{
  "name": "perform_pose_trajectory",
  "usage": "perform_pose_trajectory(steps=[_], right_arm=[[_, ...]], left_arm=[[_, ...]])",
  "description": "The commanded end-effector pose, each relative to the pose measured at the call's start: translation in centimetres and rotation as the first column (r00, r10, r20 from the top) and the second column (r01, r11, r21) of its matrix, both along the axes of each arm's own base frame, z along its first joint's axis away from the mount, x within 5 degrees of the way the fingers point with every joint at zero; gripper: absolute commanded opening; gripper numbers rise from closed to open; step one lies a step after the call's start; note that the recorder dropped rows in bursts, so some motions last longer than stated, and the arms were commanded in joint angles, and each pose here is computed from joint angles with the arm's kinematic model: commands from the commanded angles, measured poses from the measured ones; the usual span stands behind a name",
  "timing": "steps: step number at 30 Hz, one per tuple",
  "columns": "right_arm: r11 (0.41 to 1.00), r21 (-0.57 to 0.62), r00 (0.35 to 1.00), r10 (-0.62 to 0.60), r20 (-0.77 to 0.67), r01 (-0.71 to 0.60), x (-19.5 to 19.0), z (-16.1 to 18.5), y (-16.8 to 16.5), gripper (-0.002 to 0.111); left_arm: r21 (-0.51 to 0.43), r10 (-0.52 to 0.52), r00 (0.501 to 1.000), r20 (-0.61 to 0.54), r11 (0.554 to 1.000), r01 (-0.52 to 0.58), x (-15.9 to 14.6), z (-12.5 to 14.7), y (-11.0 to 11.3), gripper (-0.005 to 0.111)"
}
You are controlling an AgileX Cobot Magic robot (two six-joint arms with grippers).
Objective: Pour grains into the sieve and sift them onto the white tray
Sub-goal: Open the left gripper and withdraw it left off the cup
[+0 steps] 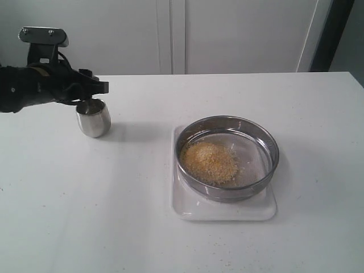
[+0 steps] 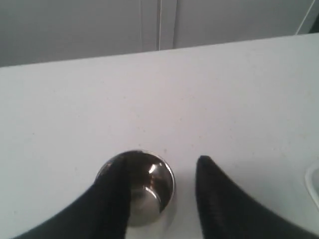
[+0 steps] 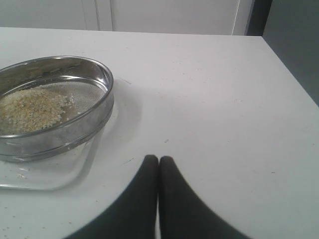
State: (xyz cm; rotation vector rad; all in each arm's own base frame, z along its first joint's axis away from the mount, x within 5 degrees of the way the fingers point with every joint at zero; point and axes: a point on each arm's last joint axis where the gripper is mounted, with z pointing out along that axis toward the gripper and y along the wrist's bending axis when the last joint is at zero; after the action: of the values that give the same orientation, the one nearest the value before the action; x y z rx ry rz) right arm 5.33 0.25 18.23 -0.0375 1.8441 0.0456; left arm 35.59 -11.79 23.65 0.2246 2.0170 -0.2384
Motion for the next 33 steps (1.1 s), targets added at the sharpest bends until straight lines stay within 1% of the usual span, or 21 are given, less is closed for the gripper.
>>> perform_pose_trajectory(steps=[1, 4, 8, 11, 17, 20, 21, 23, 28, 30, 33], right_arm=[[1.0, -0.003, 1.0, -0.005, 0.012, 0.005, 0.0, -0.1, 0.0, 0.0], [1.0, -0.003, 1.0, -0.005, 0.012, 0.005, 0.0, -0.1, 0.0, 0.0], [1.0, -0.003, 1.0, -0.005, 0.012, 0.005, 0.0, -0.1, 0.0, 0.0], [1.0, -0.003, 1.0, -0.005, 0.012, 0.005, 0.0, -0.1, 0.0, 0.0], [1.0, -0.003, 1.0, -0.005, 0.012, 0.005, 0.0, -0.1, 0.0, 0.0], [1.0, -0.003, 1.0, -0.005, 0.012, 0.005, 0.0, -0.1, 0.0, 0.0], [1.0, -0.003, 1.0, -0.005, 0.012, 0.005, 0.0, -0.1, 0.0, 0.0], [1.0, -0.003, 1.0, -0.005, 0.012, 0.005, 0.0, -0.1, 0.0, 0.0], [1.0, -0.003, 1.0, -0.005, 0.012, 0.005, 0.0, -0.1, 0.0, 0.0], [1.0, -0.003, 1.0, -0.005, 0.012, 0.005, 0.0, -0.1, 0.0, 0.0], [1.0, -0.003, 1.0, -0.005, 0.012, 0.005, 0.0, -0.1, 0.0, 0.0]], left_arm=[[0.008, -0.021, 0.993, -0.119, 1.0, 0.022, -1.9, 1.4, 0.3, 0.02], [0.017, -0.035, 0.984, -0.175, 0.999, 0.039, -3.0, 2.2, 0.5, 0.0], [0.036, -0.055, 0.965, -0.255, 0.997, 0.066, -4.4, 2.9, 0.8, 0.0], [0.049, -0.066, 0.94, -0.335, 0.995, 0.088, -5.6, 3.1, 1.0, 0.0], [0.069, -0.074, 0.865, -0.497, 0.99, 0.125, -8.1, 3.6, 1.5, 0.0], [0.096, -0.064, 0.824, -0.563, 0.985, 0.143, -9.4, 4.0, 2.0, 0.0], [0.111, -0.04, 0.801, -0.598, 0.985, 0.132, -9.9, 4.0, 2.4, 0.0], [0.15, 0.003, 0.775, -0.632, 0.982, 0.118, -10.5, 4.1, 2.9, 0.0], [0.287, 0.169, 0.74, -0.651, 0.957, 0.034, -11.8, 4.8, 4.8, 0.0], [0.3, 0.198, 0.74, -0.643, 0.954, 0.006, -12.2, 5.3, 5.5, 0.0], [0.284, 0.219, 0.747, -0.628, 0.958, -0.043, -12.7, 6.2, 6.6, 0.0]])
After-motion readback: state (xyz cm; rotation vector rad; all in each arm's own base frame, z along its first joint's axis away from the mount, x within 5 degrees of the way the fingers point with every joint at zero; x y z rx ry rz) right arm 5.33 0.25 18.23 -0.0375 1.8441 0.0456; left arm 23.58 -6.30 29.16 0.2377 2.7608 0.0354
